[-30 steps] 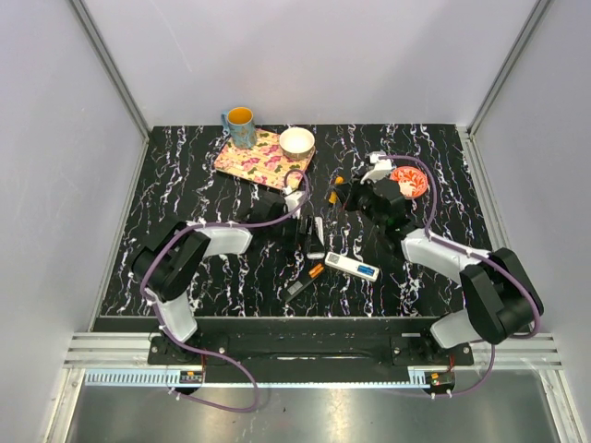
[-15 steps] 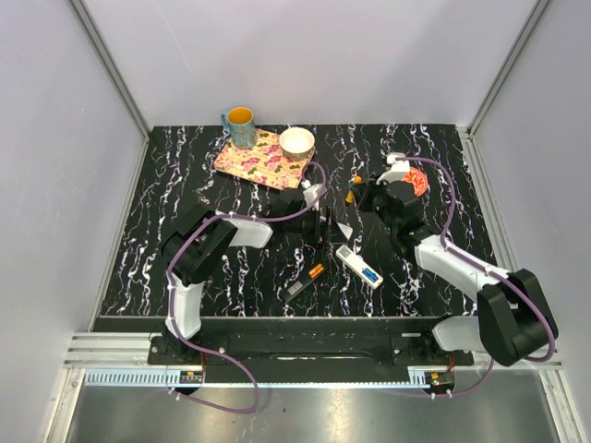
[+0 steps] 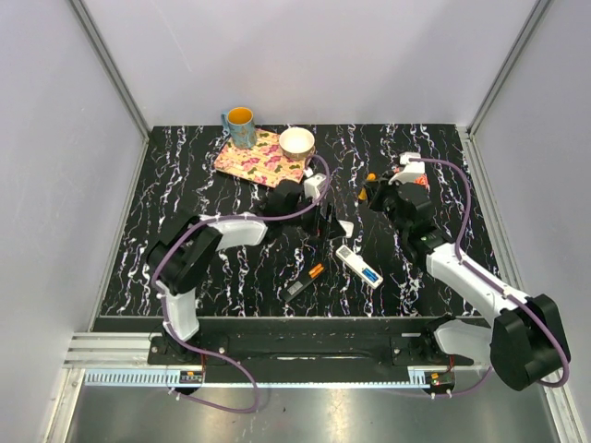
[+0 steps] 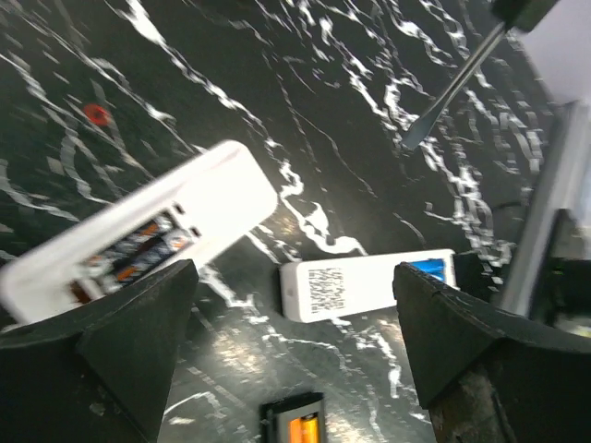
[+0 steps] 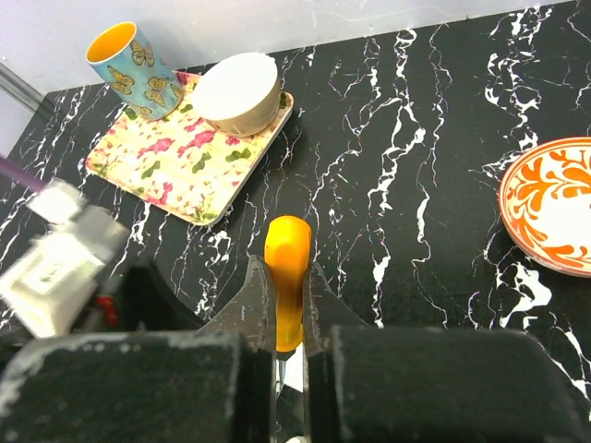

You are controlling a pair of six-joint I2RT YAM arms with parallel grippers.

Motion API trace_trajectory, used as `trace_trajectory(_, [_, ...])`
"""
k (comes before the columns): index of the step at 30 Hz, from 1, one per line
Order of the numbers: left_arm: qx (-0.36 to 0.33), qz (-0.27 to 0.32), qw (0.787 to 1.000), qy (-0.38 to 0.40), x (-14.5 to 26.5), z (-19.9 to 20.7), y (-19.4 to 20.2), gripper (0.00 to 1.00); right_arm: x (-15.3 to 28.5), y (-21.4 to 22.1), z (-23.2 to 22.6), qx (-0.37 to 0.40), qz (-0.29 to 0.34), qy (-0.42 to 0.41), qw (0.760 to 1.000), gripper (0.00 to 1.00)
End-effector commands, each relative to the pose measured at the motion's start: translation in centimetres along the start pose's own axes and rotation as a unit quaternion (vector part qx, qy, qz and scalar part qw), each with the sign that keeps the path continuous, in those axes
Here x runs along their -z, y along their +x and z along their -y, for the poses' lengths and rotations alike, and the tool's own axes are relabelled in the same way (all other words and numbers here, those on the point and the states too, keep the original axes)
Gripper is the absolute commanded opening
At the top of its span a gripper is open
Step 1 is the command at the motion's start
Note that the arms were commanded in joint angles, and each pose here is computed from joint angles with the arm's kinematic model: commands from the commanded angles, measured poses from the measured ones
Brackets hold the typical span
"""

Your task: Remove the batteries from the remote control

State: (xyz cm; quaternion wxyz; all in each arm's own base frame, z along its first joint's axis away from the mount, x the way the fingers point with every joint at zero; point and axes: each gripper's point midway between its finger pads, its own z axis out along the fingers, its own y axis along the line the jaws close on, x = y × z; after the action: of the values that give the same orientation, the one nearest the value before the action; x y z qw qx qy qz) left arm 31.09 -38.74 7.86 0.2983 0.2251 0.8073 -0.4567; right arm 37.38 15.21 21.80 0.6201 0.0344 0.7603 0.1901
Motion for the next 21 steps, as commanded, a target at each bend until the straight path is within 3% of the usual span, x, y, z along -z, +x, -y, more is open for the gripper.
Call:
trace_trajectory(1, [-0.19,0.017,0.975,-0.113,2.7,-2.1,-5.3,0.93,0.7,-1.3,0.4,0.016,0.013,0.005,1.0,0.0])
trace_trajectory(4, [-0.255,-0.034,0.951,-0.169,2.7,-5.4,-4.7,0.92,0.9,-0.8,-0.2,0.02,0.004,-0.013,1.0,0.0])
trace_trajectory(9, [-0.306,-0.105,0.932,-0.163,1.2,-7.9,-3.0,0.89,1.3,-0.5,-1.0,0.028,-0.008,-0.039,0.999,0.0])
trace_trajectory(17, [-0.28,-0.135,0.945,-0.097,0.3,-7.6,-0.1,0.86,1.6,-0.2,-1.5,0.027,-0.017,-0.055,0.998,0.0])
trace_trajectory(20, [-0.267,-0.145,0.948,-0.097,0.6,-7.9,1.0,0.81,1.5,0.1,-1.9,0.027,-0.023,-0.064,0.997,0.0])
trace_trajectory(21, [-0.262,-0.147,0.949,-0.096,0.7,-8.0,1.2,0.75,1.4,0.1,-2.0,0.025,-0.024,-0.066,0.997,0.0])
